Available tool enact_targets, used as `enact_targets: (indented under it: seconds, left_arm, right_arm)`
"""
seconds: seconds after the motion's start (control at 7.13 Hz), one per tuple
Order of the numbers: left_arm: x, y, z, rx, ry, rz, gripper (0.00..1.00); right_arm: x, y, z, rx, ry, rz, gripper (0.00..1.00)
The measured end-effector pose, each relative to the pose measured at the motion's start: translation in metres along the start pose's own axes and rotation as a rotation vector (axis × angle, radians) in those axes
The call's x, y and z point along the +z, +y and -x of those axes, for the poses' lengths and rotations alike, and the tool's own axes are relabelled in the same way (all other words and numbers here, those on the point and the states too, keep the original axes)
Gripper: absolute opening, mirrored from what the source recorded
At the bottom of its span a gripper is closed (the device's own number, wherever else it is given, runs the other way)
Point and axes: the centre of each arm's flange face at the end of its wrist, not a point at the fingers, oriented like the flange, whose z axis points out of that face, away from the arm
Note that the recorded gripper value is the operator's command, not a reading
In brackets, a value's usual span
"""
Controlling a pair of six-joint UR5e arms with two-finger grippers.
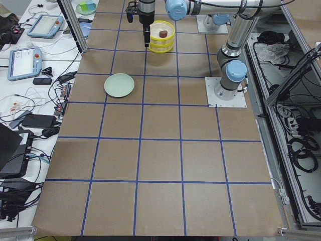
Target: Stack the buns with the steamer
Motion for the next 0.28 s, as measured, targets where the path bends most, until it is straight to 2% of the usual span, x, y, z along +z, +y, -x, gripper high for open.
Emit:
enact_targets:
  seconds: [0.28]
  left_arm:
    - [0.0014,0.0007,-0.0005,0.000,0.002,0.003,1.00]
  right_arm:
    - [0.0003,0.0003,0.0007,-0.001,-0.001,0.001,1.00]
